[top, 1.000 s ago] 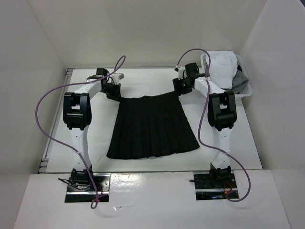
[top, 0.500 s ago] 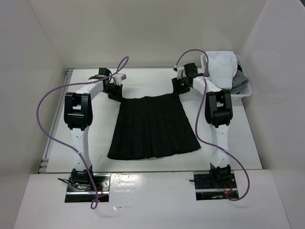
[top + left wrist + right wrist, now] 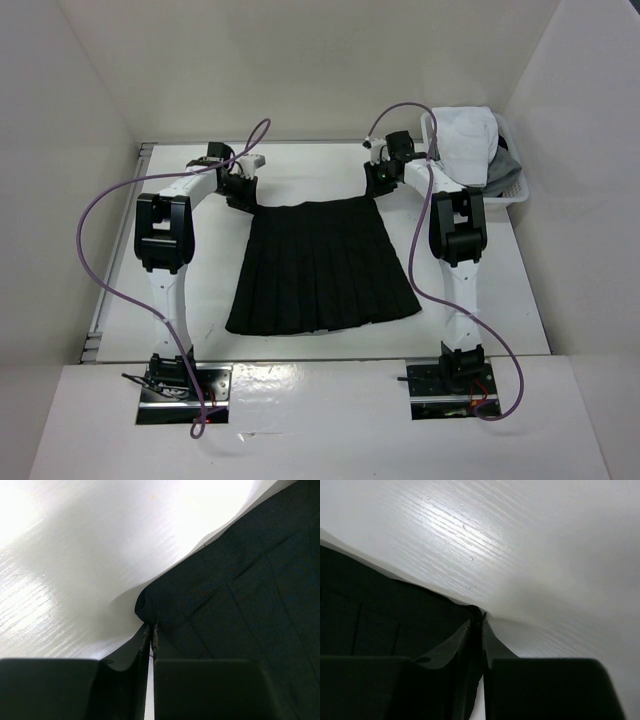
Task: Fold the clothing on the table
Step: Fold the skirt
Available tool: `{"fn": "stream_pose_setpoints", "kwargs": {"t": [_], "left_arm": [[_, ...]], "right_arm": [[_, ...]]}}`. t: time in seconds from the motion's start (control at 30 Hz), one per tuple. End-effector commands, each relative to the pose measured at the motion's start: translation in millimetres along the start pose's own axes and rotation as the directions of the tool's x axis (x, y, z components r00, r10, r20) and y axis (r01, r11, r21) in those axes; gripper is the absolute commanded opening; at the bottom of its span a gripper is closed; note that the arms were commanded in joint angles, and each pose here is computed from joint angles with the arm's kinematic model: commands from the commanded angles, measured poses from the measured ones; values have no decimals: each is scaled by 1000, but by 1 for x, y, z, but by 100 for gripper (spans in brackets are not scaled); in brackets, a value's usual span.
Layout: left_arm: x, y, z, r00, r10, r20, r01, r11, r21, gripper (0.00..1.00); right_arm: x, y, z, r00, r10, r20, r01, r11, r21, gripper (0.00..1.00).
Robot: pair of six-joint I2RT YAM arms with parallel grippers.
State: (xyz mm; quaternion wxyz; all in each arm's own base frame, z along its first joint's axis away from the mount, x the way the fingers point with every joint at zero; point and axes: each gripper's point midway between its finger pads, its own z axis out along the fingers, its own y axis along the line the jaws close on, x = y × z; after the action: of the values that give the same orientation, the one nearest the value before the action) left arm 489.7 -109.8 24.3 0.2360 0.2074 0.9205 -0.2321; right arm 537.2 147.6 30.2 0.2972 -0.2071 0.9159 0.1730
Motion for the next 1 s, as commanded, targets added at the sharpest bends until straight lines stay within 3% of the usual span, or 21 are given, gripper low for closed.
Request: {"fn": "stream_pose_setpoints", "kwargs": {"t": [0.0, 0.13, 0.4, 0.8, 0.97], "left_arm": [[9, -8, -5, 999, 19, -36, -19, 1000, 6, 5], [7, -11, -3, 999, 31, -32, -31, 999, 9, 2], [-24, -14, -9, 996, 85, 31, -85, 996, 4, 0], [-121, -19, -54, 959, 182, 215, -167, 982, -89, 0], [-119, -39, -77, 948, 217, 233, -208, 976, -60, 0]], "right_arm": [[-3, 1, -1, 1000, -6, -3, 6, 1000, -27, 14], [2, 3, -2, 1000, -13, -11, 13, 999, -38, 0], [-19, -6, -15, 998, -45, 37, 44, 999, 31, 0], [-98, -26, -67, 971, -87, 221, 37, 975, 220, 0], [-99, 0, -89, 964, -146, 221, 106, 977, 182, 0]]}}
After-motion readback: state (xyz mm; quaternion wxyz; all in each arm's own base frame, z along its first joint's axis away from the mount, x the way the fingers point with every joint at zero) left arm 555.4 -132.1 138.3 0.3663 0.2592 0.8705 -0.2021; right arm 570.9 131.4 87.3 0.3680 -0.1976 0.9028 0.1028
